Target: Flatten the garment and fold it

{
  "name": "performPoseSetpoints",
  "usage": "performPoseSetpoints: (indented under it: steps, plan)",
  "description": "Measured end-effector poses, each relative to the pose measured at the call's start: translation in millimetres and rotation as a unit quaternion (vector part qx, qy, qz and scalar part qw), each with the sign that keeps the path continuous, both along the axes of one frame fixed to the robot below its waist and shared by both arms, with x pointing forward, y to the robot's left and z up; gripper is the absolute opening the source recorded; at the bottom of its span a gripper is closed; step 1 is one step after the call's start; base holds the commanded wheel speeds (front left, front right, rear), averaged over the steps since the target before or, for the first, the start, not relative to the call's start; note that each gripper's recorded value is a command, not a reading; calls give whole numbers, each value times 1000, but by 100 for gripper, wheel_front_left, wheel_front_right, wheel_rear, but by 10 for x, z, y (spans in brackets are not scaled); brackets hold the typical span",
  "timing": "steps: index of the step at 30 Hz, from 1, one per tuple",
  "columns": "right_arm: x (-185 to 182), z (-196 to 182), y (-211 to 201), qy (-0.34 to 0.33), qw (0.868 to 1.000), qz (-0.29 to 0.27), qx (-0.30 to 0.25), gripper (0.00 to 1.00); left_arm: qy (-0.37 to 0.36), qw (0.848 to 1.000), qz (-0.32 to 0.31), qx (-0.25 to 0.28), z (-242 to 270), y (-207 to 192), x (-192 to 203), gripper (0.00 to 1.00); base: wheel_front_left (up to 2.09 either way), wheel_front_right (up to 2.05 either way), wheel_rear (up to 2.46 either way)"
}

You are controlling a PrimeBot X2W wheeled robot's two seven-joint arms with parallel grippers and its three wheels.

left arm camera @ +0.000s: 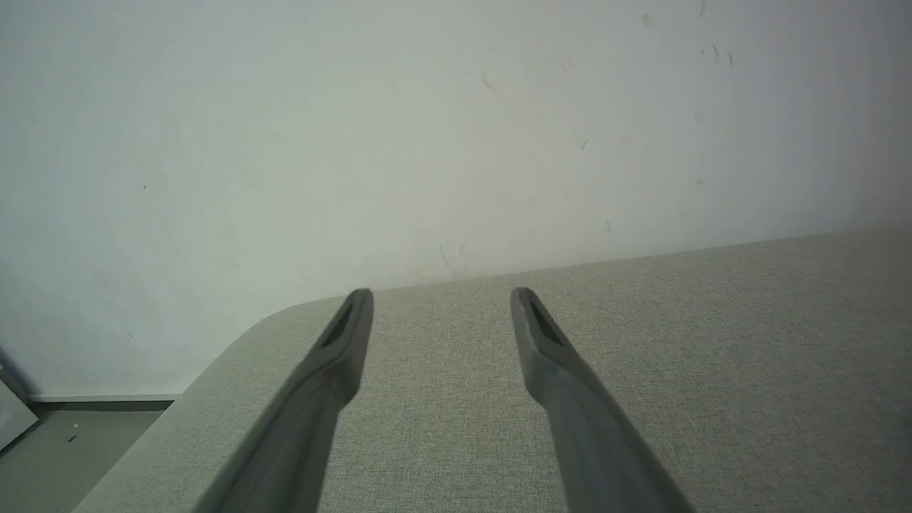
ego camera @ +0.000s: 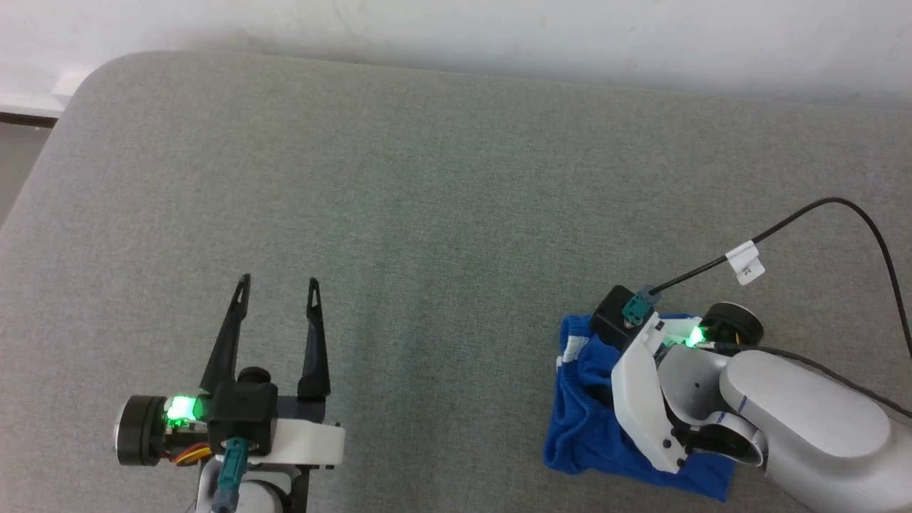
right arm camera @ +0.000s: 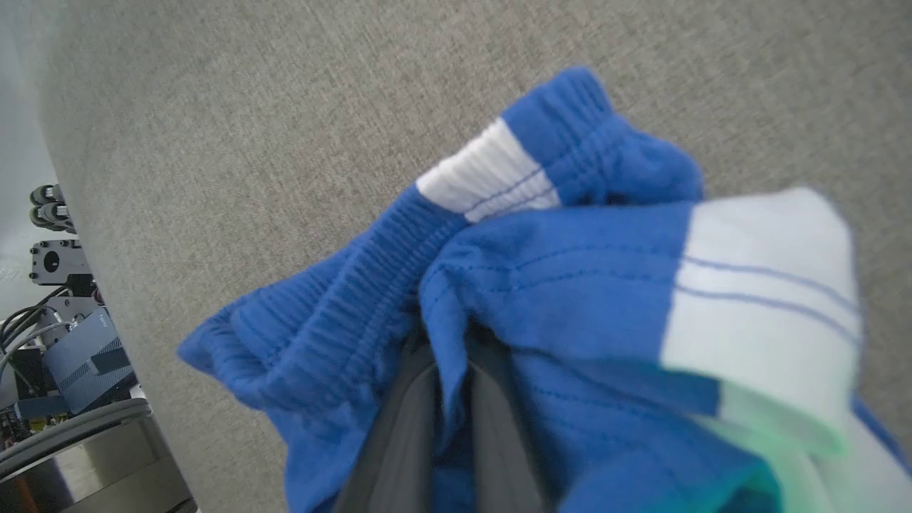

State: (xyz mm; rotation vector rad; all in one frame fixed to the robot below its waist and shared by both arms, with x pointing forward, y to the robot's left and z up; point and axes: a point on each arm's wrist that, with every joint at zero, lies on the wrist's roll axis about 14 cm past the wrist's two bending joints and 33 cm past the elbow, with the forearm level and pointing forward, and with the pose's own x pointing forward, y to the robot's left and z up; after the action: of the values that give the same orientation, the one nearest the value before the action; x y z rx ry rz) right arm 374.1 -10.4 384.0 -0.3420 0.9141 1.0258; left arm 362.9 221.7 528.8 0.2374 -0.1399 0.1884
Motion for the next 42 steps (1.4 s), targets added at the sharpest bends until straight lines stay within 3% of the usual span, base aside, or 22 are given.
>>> performPoseSetpoints:
  steps: [3, 4, 5, 6, 12, 16, 20, 24, 27, 32, 38, 40, 42]
  plan:
    - [22, 25, 27, -14, 1000, 3, 13, 0, 2, 1000, 2, 1, -12, 15, 2, 100, 0, 0, 0]
    - [19, 43, 33, -22, 1000, 5, 19, 14, 3, 1000, 2, 1, -21, 15, -1, 100, 0, 0, 0]
    - [16, 70, 41, -30, 999, 7, 26, 49, 4, 1000, 1, 1, -27, 16, -5, 100, 0, 0, 0]
    - [14, 110, 49, -40, 999, 9, 35, 100, 5, 1000, 0, 2, -30, 13, -9, 100, 0, 0, 0]
    - [163, 645, -38, -136, 986, -4, 100, 100, 0, 1000, -12, 5, -2, -34, -34, 100, 0, 0, 0]
    - [382, 1198, -233, -231, 960, -38, 151, 100, -11, 1000, -29, 3, 60, -127, -4, 100, 0, 0, 0]
    - [609, 1740, -592, -338, 916, -97, 193, 100, -20, 999, -50, 2, 114, -254, 36, 100, 0, 0, 0]
    - [717, 2094, -1076, -434, 858, -170, 216, 100, -34, 997, -73, -1, 197, -393, 89, 100, 0, 0, 0]
    - [686, 2248, -1412, -489, 811, -225, 229, 100, -45, 995, -86, -2, 266, -479, 119, 100, 0, 0, 0]
    - [477, 2275, -1782, -532, 751, -309, 240, 100, -63, 994, -92, -14, 386, -528, 147, 100, 0, 0, 0]
    - [150, 2220, -1853, -541, 703, -380, 262, 100, -63, 993, -93, -23, 384, -523, 87, 100, 0, 0, 0]
    - [53, 2183, -1844, -539, 694, -397, 265, 100, -55, 994, -92, -24, 336, -508, 46, 100, 0, 0, 0]
    - [-36, 2082, -1819, -529, 695, -411, 262, 100, -50, 994, -89, -25, 304, -483, 14, 100, 0, 0, 0]
